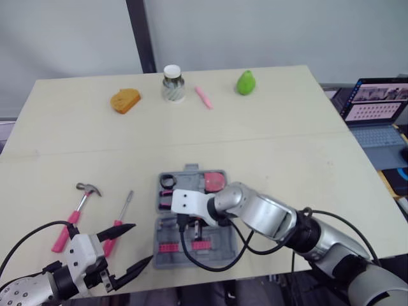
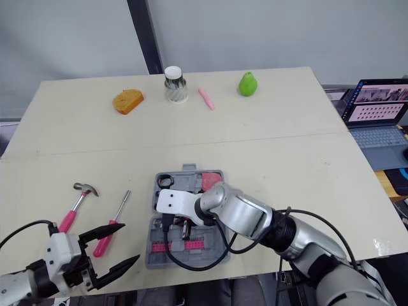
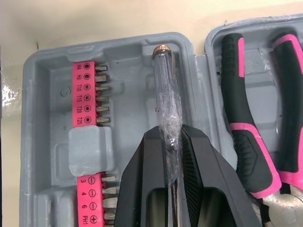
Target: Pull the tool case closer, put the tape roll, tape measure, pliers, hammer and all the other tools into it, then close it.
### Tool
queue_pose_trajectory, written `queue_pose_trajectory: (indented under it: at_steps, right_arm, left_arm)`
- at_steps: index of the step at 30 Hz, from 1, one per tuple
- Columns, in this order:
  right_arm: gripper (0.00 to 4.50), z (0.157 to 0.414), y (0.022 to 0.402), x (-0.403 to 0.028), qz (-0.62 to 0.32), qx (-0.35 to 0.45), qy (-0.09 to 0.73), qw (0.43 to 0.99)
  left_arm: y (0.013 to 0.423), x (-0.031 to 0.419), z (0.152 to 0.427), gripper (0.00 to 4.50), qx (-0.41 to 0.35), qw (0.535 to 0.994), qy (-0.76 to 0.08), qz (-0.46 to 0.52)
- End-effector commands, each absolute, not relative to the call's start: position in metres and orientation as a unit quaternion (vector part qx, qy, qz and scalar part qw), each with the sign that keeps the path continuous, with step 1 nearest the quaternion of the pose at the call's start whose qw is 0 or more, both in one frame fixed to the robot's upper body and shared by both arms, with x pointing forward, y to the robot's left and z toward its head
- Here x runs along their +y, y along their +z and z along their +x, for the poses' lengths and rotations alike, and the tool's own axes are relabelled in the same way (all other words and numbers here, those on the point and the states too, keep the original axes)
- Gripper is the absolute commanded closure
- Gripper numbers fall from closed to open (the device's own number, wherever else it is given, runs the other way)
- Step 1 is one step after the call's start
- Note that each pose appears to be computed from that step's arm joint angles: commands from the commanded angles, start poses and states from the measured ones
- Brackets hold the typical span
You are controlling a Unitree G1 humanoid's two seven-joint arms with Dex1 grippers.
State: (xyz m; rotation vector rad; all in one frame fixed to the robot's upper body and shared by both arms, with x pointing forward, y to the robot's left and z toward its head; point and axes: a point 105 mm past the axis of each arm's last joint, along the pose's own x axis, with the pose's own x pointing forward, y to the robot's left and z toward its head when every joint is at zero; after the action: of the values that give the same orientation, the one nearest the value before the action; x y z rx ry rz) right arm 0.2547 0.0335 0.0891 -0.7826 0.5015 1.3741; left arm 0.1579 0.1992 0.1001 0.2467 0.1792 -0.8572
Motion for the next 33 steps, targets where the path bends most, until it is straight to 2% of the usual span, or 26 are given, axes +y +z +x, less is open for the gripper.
queue_pose_trajectory:
  at_steps: [1, 17, 19, 20, 21, 22, 26, 27, 33]
  right_arm:
    - [4.47, 0.250, 0.091, 0.040, -0.345, 0.210, 0.623, 0.670]
    - [4.47, 0.252, 0.085, 0.038, -0.345, 0.214, 0.618, 0.673]
    - [3.46, 0.252, 0.085, 0.038, -0.345, 0.213, 0.618, 0.674]
    - [3.18, 0.252, 0.085, 0.038, -0.345, 0.213, 0.618, 0.674]
    - [2.57, 0.252, 0.086, 0.038, -0.345, 0.212, 0.618, 0.674]
    - [2.25, 0.252, 0.087, 0.038, -0.344, 0.210, 0.619, 0.674]
    - [0.26, 0.249, 0.095, 0.036, -0.336, 0.204, 0.625, 0.674]
    - [0.05, 0.247, 0.097, 0.035, -0.333, 0.203, 0.629, 0.673]
    - [0.05, 0.237, 0.115, 0.029, -0.307, 0.189, 0.646, 0.673]
  left_arm:
    - [0.108, 0.196, 0.158, 0.00, 0.072, 0.896, -0.418, 0.128]
    - [0.107, 0.195, 0.159, 0.00, 0.071, 0.896, -0.418, 0.129]
    - [0.107, 0.195, 0.159, 0.00, 0.071, 0.896, -0.418, 0.129]
    - [0.107, 0.195, 0.159, 0.00, 0.071, 0.896, -0.419, 0.129]
    - [0.107, 0.195, 0.160, 0.00, 0.071, 0.896, -0.419, 0.128]
    - [0.107, 0.195, 0.160, 0.00, 0.071, 0.896, -0.419, 0.128]
    - [0.107, 0.195, 0.159, 0.00, 0.071, 0.896, -0.419, 0.127]
    - [0.107, 0.195, 0.159, 0.00, 0.071, 0.896, -0.419, 0.126]
    - [0.106, 0.194, 0.159, 0.00, 0.071, 0.897, -0.419, 0.124]
